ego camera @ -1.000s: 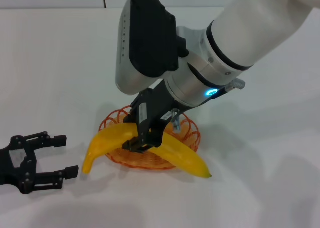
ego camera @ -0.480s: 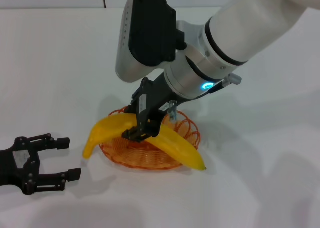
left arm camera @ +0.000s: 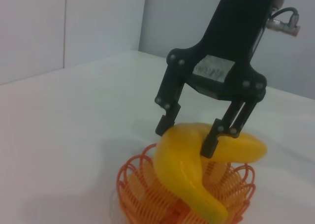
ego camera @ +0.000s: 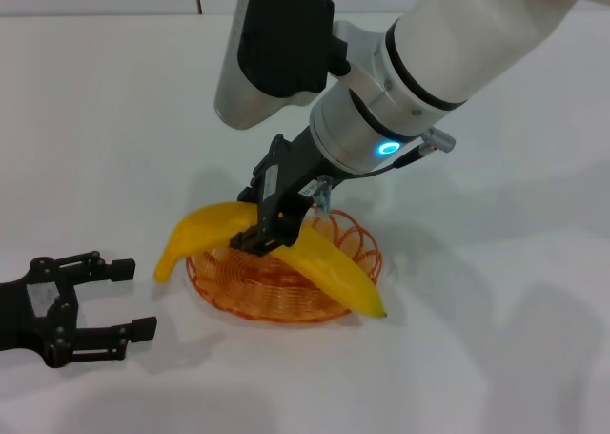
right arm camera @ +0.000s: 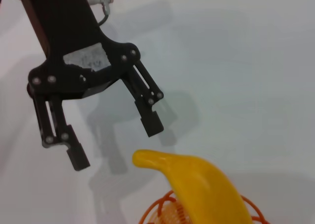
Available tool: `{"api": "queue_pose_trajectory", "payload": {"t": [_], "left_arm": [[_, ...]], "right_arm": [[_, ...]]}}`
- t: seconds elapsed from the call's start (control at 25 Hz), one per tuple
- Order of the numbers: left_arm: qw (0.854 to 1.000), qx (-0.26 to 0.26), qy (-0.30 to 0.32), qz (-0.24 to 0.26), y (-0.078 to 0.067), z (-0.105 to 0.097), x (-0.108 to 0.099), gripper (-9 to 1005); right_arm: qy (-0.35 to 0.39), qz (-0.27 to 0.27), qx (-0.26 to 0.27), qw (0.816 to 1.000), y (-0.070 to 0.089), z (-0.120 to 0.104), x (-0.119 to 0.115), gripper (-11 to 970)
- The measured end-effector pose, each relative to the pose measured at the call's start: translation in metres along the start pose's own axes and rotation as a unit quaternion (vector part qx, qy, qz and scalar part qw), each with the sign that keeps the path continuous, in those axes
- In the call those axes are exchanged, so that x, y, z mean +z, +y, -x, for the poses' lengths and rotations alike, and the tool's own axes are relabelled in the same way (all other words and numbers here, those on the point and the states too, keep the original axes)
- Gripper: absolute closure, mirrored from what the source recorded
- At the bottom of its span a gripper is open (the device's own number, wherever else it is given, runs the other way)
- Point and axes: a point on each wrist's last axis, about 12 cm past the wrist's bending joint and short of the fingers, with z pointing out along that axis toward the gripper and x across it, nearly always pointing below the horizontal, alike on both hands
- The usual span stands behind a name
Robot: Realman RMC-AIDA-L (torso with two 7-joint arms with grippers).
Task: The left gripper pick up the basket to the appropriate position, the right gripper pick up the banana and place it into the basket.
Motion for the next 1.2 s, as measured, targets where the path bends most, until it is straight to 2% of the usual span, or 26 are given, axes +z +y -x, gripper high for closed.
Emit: {"api": "queue_pose_trajectory", "payload": {"t": [0.68,0.8,0.88,1.04,1.12,1.16,1.2], "left_arm": [[1.0,0.003,-0.001,-0.002,0.002,0.003,0.002,154],[1.0,0.002,0.0,-0.001,0.001,0.002,0.001,155],[1.0,0.0,0.0,0.0,0.001,0.001,0.001,155],[1.0,0.0,0.001,0.001,0.001,0.001,0.0,155],[1.0,-0.001,0.001,0.001,0.001,0.0,0.0,154],[1.0,-0.001,0.001,0.001,0.0,0.0,-0.001,154],[1.0,-0.002,0.001,0.002,0.0,-0.001,-0.001,154]], "right_arm": [[0.015,0.005,0.005,1.0,-0.003,-0.005,0.006,397],[0.01,0.004,0.004,1.0,-0.003,-0.003,0.002,259],[0.006,0.006,-0.001,1.0,-0.001,0.001,-0.003,167],[-0.012,0.006,-0.011,1.0,0.004,-0.001,-0.027,153],[-0.022,0.0,-0.007,1.0,0.003,-0.012,-0.041,146],[-0.036,-0.008,0.001,0.999,0.002,-0.029,-0.056,142],[-0.043,-0.011,0.008,0.999,0.002,-0.04,-0.062,139]]}}
